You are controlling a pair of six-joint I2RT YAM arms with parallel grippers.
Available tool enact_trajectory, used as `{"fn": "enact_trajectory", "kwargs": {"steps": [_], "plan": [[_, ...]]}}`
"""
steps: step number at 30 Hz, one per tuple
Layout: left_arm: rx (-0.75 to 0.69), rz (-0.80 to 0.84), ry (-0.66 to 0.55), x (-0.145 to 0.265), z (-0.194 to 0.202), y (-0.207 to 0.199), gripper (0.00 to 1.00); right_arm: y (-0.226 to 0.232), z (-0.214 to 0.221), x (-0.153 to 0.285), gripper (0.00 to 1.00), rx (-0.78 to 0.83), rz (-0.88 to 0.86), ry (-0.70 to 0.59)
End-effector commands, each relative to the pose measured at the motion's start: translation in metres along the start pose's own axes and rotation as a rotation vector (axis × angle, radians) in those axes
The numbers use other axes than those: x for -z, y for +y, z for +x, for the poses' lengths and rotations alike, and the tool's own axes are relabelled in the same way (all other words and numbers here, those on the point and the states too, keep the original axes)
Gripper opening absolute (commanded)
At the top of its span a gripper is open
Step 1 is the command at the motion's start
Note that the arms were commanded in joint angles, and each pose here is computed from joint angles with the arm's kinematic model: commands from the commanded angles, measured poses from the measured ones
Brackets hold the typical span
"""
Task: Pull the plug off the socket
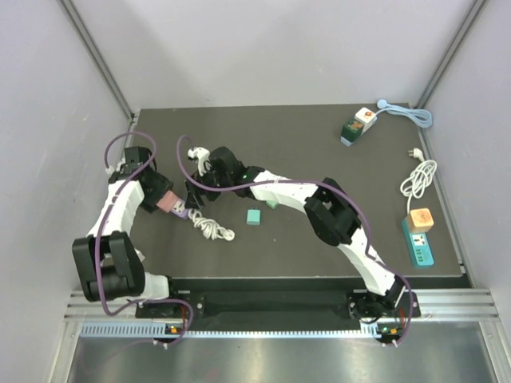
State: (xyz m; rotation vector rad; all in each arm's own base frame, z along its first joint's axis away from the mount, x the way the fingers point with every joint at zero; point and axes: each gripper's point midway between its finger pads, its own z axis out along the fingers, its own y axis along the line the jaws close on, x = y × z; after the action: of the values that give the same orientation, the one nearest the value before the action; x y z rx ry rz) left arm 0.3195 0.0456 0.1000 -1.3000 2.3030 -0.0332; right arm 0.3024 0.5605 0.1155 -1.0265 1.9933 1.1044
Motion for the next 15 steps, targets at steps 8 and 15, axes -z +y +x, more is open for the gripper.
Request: {"fn": "enact_trajectory", "kwargs": {"steps": [8,15], "plan": [[-0.144,0.305,-0.055,0.044,0.007,-0.032,0.0,0.037,-0.005,-0.023,0.76,-0.158,-0.272,-0.072],[-0.169,0.385,-0.038,0.055,0.013,-0.04,0.0,0.032,0.011,-0.032,0.51,-0.243,-0.275,-0.047]]}}
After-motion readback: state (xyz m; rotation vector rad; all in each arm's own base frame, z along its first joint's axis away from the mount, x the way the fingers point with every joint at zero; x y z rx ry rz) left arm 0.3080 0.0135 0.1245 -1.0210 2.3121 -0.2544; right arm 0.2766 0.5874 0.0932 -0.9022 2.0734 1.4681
